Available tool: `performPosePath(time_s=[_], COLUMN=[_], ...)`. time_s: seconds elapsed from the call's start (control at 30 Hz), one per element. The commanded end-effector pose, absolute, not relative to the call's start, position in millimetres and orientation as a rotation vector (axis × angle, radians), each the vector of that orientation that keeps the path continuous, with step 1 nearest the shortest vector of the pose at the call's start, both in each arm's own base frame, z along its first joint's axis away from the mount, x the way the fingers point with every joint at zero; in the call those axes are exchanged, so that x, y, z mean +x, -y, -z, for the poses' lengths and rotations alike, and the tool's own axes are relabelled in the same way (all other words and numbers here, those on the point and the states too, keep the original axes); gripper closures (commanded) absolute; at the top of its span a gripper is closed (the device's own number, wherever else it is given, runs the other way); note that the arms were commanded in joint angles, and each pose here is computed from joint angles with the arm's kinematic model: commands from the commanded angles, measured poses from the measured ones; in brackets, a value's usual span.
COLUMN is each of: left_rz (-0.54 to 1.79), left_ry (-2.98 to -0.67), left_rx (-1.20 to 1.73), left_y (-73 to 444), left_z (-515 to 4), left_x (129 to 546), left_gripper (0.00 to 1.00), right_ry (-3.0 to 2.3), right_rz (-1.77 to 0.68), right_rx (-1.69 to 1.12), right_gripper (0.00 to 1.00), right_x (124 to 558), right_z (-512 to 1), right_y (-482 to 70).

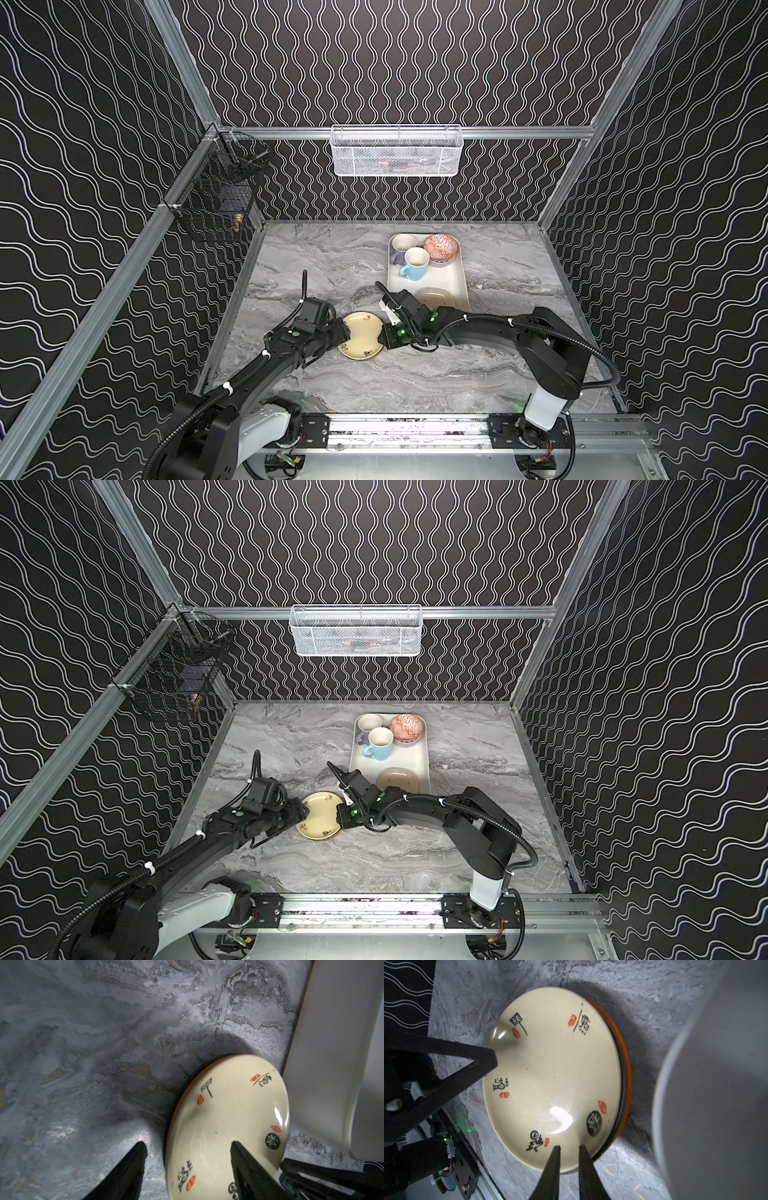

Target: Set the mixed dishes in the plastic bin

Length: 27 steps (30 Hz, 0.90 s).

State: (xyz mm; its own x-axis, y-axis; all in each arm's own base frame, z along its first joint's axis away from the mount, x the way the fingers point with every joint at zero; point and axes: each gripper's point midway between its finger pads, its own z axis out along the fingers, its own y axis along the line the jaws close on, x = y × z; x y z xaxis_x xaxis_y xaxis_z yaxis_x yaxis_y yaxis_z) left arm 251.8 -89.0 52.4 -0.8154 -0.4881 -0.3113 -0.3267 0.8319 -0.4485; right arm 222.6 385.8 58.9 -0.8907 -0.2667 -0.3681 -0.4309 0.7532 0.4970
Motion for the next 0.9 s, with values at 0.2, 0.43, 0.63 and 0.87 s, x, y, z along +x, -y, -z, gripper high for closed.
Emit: performPosePath(time_s=[0.2, 0.43, 0.63, 0.87], left_rz=[0.520, 0.516, 0.529, 0.536], left_ry=[-2.583, -2.582, -2.579, -2.582], left_rx=[-0.586, -0.580, -0.575, -0.568], left_y=[87, 87, 89, 90], left_z=[-55, -55, -56, -55], left_x=[255, 257, 259, 259], left_gripper=[0.31, 0.32, 0.32, 0.32], right_ry=[-2.658, -2.672, -2.688, -2.708], right_rz=[-0.821, -0.796, -0.768, -0.717], right_rx=[-0.545, -0.551, -0.544, -0.543], right_gripper=[0.77, 0.77, 0.78, 0.78], right_x=[225, 227, 228, 229], right_z=[-71, -66, -62, -55], right_y=[-381, -380, -380, -376])
